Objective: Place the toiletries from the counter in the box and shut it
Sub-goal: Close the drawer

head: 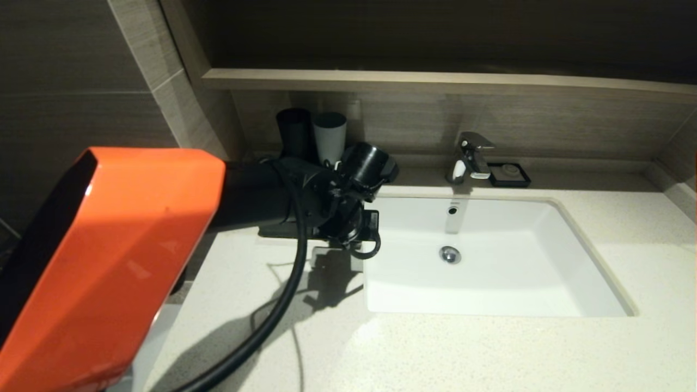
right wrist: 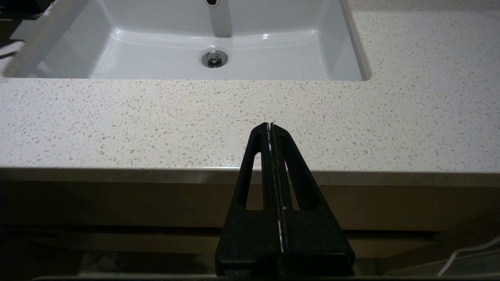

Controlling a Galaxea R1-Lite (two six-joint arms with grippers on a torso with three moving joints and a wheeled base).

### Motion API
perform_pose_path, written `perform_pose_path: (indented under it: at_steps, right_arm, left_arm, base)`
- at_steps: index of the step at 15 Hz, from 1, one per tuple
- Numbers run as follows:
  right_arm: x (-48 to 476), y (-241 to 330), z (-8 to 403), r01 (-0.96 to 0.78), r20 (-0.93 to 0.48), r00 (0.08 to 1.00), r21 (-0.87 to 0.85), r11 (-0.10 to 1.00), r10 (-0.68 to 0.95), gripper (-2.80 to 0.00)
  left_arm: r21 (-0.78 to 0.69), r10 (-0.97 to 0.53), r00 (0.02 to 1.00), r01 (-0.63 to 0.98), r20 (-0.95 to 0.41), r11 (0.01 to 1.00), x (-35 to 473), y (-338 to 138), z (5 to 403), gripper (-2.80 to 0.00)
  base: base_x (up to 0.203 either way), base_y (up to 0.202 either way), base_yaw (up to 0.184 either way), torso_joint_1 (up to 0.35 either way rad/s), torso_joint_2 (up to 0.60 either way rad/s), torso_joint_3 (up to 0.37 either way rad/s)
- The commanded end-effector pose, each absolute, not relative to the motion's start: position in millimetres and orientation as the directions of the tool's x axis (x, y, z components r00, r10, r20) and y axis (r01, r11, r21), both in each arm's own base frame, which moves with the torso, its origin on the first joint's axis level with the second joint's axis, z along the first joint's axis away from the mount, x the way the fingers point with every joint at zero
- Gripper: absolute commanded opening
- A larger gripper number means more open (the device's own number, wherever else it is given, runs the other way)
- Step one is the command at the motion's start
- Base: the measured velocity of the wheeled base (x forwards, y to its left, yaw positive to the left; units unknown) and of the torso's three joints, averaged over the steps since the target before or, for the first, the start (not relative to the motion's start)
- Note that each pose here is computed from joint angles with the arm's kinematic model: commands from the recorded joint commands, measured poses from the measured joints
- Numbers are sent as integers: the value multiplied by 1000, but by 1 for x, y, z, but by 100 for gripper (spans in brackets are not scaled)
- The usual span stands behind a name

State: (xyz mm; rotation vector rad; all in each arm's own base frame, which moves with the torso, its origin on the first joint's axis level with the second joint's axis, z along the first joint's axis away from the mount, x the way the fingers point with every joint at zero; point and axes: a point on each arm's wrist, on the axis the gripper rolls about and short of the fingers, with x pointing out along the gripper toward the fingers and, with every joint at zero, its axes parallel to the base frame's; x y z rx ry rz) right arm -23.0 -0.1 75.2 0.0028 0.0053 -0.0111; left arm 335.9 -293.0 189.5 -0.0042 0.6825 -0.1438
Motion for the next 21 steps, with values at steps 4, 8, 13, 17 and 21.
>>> perform_pose_path:
  at_steps: [4, 8, 13, 17, 21]
  right_arm:
    - [-23, 0, 75, 11, -6, 1000, 3, 1000, -11, -280]
    - [-23, 0, 75, 11, -6, 1000, 3, 1000, -11, -280]
    - [-23, 0, 75, 11, -6, 1000, 3, 1000, -11, -280]
    - [-23, 0, 75, 11, -6, 1000, 3, 1000, -11, -280]
    - [-23, 0, 75, 11, -5, 1000, 3, 1000, -11, -280]
  left_arm:
    - [-67, -136, 784, 120, -605, 991, 339, -291, 194, -280]
    - [-57, -114, 796, 100, -594, 993, 336, -288, 200, -280]
    - [-31, -84, 783, 83, -617, 996, 322, -275, 217, -280]
    - [-10, -67, 762, 79, -644, 997, 301, -256, 231, -280]
    - [-23, -67, 776, 67, -627, 997, 270, -221, 258, -280]
  base:
    - [0, 0, 0, 0, 0, 0]
    - [0, 0, 0, 0, 0, 0]
    - [0, 0, 0, 0, 0, 0]
    - [0, 0, 0, 0, 0, 0]
    - [0, 0, 0, 0, 0, 0]
